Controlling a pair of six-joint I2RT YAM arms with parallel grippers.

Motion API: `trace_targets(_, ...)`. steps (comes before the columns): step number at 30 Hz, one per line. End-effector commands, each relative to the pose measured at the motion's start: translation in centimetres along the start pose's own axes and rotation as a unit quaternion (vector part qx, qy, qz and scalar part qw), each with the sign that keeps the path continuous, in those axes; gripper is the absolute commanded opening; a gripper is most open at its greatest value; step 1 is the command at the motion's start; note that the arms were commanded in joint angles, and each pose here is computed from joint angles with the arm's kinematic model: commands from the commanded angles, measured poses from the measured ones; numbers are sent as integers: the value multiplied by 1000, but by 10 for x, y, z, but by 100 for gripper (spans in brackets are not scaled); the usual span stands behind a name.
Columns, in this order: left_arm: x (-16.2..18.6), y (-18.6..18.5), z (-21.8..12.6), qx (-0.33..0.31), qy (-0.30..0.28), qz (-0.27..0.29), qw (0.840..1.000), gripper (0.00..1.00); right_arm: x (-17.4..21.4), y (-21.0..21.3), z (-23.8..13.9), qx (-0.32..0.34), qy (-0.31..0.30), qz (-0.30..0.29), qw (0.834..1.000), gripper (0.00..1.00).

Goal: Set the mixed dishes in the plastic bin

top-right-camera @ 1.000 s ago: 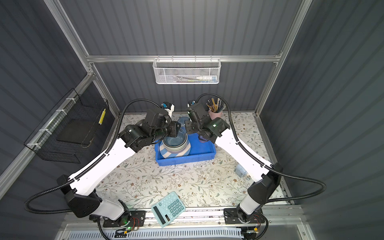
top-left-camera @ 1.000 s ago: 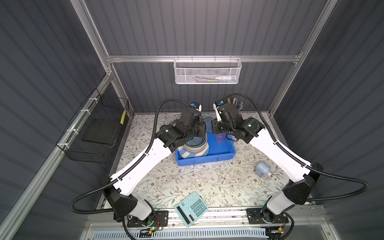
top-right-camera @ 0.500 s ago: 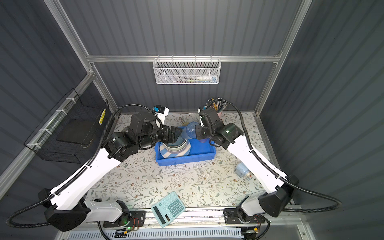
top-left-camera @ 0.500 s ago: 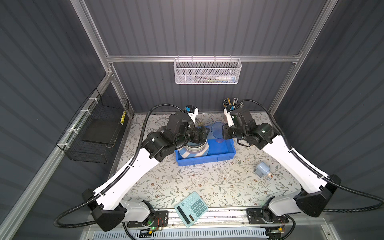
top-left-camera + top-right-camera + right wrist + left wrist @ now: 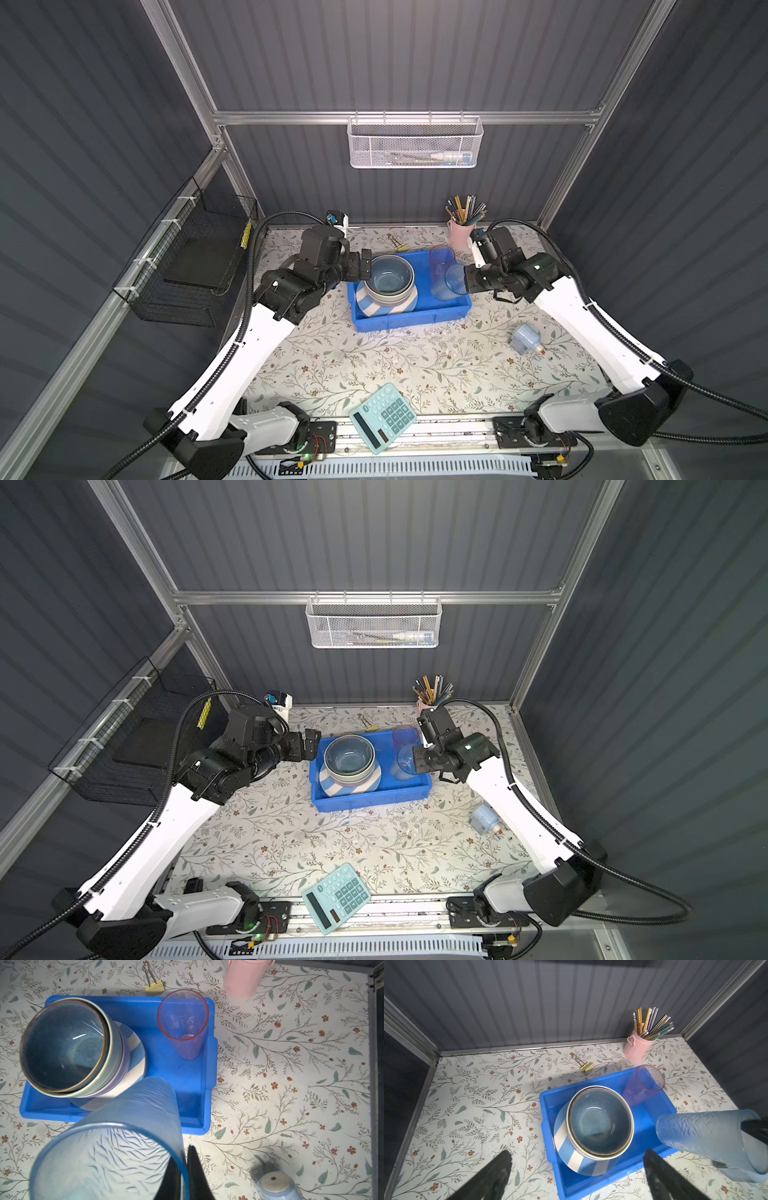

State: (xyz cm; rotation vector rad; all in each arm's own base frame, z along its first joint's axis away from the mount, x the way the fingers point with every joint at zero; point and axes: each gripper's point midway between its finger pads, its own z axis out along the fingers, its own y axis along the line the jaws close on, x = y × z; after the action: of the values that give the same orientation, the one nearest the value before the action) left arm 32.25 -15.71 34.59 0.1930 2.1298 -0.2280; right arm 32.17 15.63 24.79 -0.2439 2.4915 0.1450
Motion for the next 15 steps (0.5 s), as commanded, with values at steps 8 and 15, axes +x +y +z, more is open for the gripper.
trace_targets(8, 43, 61, 28, -66, 54, -27, 996, 100, 6, -18, 40, 42, 52, -15, 998, 6)
trace_targets(15, 63, 85, 35, -89, 74, -45, 992, 100, 17, -18, 60, 51, 90, -24, 994, 7)
